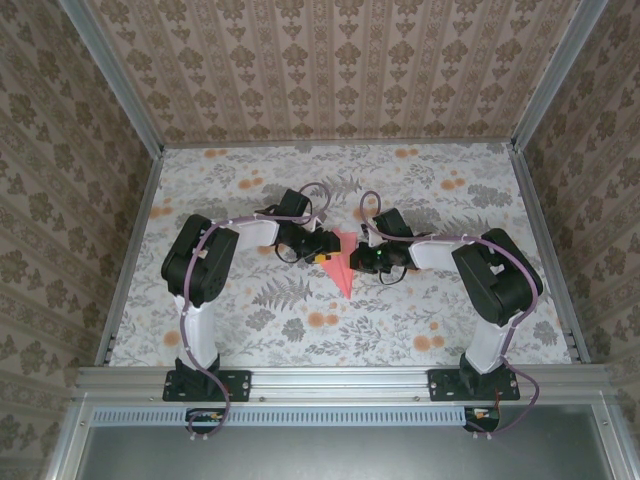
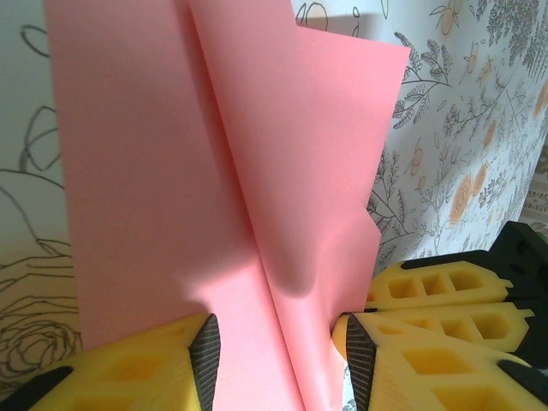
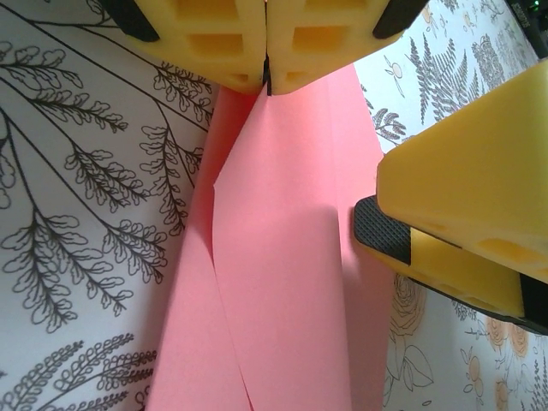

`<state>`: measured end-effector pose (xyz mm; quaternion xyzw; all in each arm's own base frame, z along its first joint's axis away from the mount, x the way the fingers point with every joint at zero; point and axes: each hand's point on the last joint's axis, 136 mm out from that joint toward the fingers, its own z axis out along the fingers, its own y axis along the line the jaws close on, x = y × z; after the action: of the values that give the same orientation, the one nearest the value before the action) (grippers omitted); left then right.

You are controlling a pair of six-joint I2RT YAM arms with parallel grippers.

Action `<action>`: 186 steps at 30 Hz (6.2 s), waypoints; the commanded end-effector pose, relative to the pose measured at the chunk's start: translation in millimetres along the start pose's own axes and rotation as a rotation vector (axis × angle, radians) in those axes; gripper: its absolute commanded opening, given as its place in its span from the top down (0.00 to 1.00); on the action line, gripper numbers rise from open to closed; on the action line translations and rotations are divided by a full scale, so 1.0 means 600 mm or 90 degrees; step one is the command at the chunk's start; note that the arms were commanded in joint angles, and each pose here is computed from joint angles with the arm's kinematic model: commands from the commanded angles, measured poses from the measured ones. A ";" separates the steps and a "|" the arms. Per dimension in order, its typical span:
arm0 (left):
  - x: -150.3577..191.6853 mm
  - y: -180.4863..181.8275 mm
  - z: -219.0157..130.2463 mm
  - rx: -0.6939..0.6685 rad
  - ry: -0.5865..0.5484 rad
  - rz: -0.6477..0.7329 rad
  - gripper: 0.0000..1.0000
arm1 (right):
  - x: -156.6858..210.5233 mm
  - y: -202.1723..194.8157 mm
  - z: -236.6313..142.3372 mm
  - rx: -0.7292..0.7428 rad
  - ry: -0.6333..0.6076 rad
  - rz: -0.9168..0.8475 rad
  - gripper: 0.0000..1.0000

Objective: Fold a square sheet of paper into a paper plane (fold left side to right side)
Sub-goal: Fourth fold the wing at the center of the table.

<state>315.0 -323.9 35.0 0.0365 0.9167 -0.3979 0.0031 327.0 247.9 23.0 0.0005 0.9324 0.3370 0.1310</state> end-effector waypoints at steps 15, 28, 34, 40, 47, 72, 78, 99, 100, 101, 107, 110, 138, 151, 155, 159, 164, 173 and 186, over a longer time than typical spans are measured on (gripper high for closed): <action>0.016 0.033 0.014 -0.041 0.020 -0.021 0.53 | -0.001 -0.015 0.011 0.032 0.015 -0.005 0.93; 0.004 0.007 -0.004 -0.029 0.004 0.004 0.53 | 0.030 -0.043 0.012 0.073 0.048 0.007 0.94; -0.017 -0.048 -0.045 -0.007 -0.027 0.055 0.50 | 0.041 -0.053 0.016 0.080 0.055 0.011 0.94; -0.025 -0.079 -0.057 0.013 -0.031 0.072 0.55 | 0.040 -0.051 0.017 0.079 0.055 0.011 0.94; -0.024 -0.090 -0.020 0.038 -0.001 0.071 0.67 | 0.040 -0.048 0.016 0.078 0.055 0.007 0.94; 0.000 -0.004 0.044 -0.024 0.056 0.021 0.69 | 0.033 -0.039 0.010 0.076 0.053 -0.003 0.93; 0.014 0.014 0.047 -0.037 0.064 0.009 0.70 | 0.010 -0.011 -0.013 0.051 0.018 -0.015 0.85; 0.026 0.030 0.050 -0.048 0.065 -0.002 0.70 | 0.035 0.090 -0.052 -0.116 0.025 0.009 0.79; 0.026 0.030 0.050 -0.048 0.065 -0.002 0.70 | 0.037 0.092 -0.046 -0.117 0.031 0.008 0.79; 0.026 0.030 0.050 -0.048 0.065 -0.002 0.70 | 0.038 0.094 -0.041 -0.118 0.036 0.007 0.80; 0.026 0.030 0.049 -0.048 0.065 -0.002 0.70 | 0.053 0.080 -0.017 -0.100 0.064 0.017 0.79; 0.027 0.031 0.050 -0.049 0.065 -0.003 0.70 | 0.067 0.072 -0.010 -0.086 0.082 0.018 0.79; 0.024 0.033 0.050 -0.050 0.065 -0.004 0.70 | 0.120 0.029 -0.001 0.003 0.151 -0.007 0.78; 0.024 0.034 0.050 -0.051 0.065 -0.004 0.70 | 0.134 0.020 0.000 0.023 0.171 -0.015 0.78; 0.025 0.034 0.050 -0.051 0.066 -0.004 0.70 | 0.141 0.020 0.000 0.022 0.179 -0.015 0.78; 0.025 0.035 0.050 -0.052 0.065 -0.005 0.70 | 0.148 0.015 -0.002 0.029 0.187 -0.012 0.78; 0.025 0.037 0.049 -0.055 0.064 -0.006 0.70 | 0.163 0.009 -0.005 0.036 0.204 -0.008 0.78; 0.024 0.042 0.049 -0.058 0.063 -0.010 0.70 | 0.189 -0.005 -0.015 0.050 0.227 0.004 0.79; 0.025 0.045 0.048 -0.060 0.063 -0.012 0.71 | 0.215 -0.016 -0.026 0.057 0.245 0.017 0.81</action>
<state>316.2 -348.5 28.3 0.0724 0.9122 -0.4030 -0.0119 236.7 260.5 14.4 -0.0543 0.9434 0.3269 0.0118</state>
